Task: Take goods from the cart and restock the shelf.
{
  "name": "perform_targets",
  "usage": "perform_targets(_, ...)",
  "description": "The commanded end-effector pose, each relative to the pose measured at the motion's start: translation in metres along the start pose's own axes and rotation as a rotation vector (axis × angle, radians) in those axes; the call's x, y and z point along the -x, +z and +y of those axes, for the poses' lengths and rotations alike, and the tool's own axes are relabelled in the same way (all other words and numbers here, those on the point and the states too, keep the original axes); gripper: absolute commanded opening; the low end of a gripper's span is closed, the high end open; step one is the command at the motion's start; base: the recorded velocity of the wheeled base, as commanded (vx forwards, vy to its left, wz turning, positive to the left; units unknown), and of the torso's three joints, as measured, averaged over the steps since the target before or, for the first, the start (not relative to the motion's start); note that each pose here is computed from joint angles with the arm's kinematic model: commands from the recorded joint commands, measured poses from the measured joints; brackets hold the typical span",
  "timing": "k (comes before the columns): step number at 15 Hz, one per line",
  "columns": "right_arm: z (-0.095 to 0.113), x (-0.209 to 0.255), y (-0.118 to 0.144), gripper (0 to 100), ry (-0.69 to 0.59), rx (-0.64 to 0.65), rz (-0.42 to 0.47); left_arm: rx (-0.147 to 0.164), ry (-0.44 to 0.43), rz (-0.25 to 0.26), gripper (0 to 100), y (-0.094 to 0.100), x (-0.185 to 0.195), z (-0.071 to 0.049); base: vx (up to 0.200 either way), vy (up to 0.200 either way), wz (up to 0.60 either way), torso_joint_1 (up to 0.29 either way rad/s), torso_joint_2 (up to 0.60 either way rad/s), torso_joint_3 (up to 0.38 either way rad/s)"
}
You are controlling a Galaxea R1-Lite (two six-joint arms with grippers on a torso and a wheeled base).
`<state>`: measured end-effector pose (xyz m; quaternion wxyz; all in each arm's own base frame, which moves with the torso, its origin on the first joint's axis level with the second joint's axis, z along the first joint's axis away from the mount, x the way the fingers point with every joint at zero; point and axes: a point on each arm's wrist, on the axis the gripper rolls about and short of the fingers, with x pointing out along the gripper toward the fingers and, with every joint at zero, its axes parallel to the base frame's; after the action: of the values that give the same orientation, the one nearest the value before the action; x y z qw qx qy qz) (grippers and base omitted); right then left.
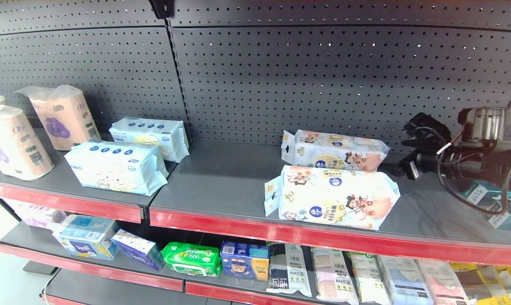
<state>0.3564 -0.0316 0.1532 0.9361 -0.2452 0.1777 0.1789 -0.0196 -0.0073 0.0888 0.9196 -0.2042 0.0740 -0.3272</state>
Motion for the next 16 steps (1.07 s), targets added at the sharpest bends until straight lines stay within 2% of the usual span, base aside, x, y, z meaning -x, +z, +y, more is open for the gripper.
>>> perform_targets(1,0.0,0.012,-0.006,100,-0.021,-0.012,0.024,0.0,0.0,-0.001,100,0.0,0.0,0.0,0.0,0.0,0.0,0.0,0.0,0.0)
perform_targets(6,0.032,0.06,-0.021,100,-0.012,-0.086,0.087,0.005,0.001,0.001,100,0.0,0.0,0.0,0.0,0.0,0.0,0.0,0.0,0.0)
perform_targets(10,0.047,0.085,-0.026,100,-0.008,-0.133,0.089,0.016,0.002,0.0,100,0.0,0.0,0.0,0.0,0.0,0.0,0.0,0.0,0.0)
perform_targets(16,0.065,0.09,-0.023,100,0.041,-0.17,0.087,0.014,0.0,-0.001,100,0.001,0.0,0.0,0.0,0.0,0.0,0.0,0.0,0.0)
